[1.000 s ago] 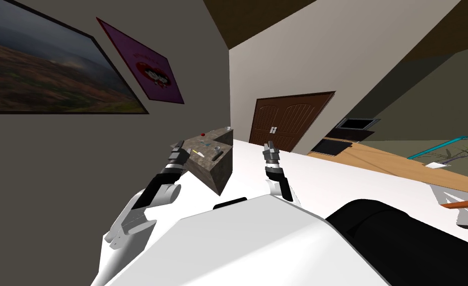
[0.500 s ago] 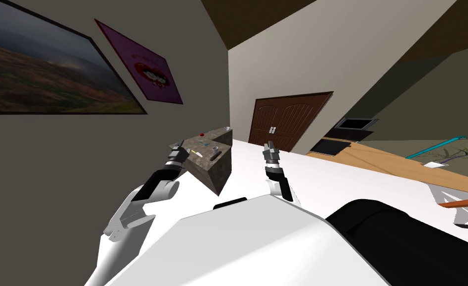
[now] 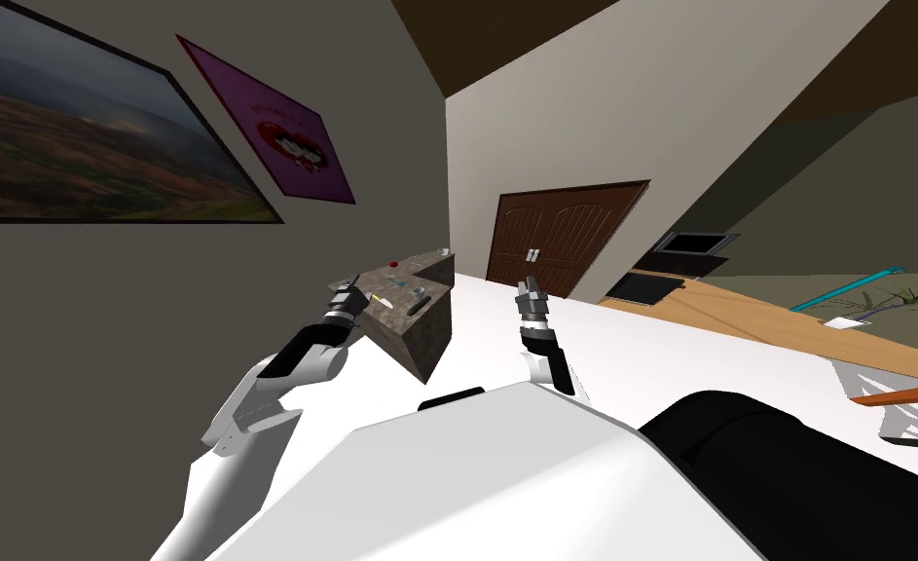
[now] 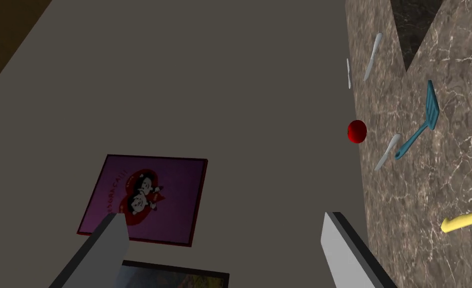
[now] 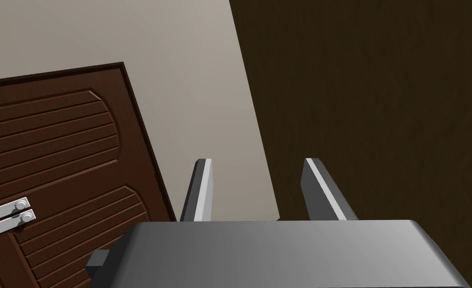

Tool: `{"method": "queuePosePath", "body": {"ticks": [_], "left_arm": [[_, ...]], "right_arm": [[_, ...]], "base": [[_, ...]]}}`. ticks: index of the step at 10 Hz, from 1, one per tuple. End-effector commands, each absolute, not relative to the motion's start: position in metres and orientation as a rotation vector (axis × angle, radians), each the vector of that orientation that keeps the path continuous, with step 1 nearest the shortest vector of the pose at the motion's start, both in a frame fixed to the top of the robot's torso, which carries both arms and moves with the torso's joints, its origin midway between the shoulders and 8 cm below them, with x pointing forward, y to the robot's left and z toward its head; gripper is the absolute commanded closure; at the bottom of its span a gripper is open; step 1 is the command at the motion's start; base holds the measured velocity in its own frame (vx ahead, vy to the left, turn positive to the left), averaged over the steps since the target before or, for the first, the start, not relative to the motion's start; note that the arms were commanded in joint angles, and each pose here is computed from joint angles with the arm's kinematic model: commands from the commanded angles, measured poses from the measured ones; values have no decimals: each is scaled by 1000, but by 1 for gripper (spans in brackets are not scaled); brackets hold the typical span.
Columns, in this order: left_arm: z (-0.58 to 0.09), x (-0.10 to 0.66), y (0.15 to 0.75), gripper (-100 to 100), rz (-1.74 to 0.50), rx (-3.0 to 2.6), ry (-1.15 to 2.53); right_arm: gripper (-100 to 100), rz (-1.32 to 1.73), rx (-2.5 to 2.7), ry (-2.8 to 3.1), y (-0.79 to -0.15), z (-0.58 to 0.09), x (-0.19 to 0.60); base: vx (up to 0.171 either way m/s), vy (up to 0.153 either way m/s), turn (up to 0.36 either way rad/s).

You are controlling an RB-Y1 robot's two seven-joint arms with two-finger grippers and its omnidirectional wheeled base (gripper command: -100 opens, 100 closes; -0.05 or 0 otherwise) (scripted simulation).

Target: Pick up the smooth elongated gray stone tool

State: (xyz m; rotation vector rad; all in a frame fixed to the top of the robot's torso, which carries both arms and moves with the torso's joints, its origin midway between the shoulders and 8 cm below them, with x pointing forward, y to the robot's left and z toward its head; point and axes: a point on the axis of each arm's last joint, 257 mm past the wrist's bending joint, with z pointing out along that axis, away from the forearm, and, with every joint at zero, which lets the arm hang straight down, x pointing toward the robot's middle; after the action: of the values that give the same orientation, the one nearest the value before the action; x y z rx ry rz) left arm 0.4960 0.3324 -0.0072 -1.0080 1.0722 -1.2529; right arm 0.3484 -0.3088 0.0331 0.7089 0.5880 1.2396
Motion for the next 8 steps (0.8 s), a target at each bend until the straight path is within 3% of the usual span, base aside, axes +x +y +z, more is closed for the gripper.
{"method": "queuePosePath", "body": {"ticks": [1, 8], "left_arm": [[-13, 500, 339, -100, -1239, -1054, 1085], [-38, 516, 365, -100, -1179, -1233, 1119]], "right_arm": [[0, 1240, 709, 588, -309, 33, 348], [0, 1240, 709, 588, -309, 33, 348]], "base": [[-12, -84, -1], [-1, -50, -5]]}}
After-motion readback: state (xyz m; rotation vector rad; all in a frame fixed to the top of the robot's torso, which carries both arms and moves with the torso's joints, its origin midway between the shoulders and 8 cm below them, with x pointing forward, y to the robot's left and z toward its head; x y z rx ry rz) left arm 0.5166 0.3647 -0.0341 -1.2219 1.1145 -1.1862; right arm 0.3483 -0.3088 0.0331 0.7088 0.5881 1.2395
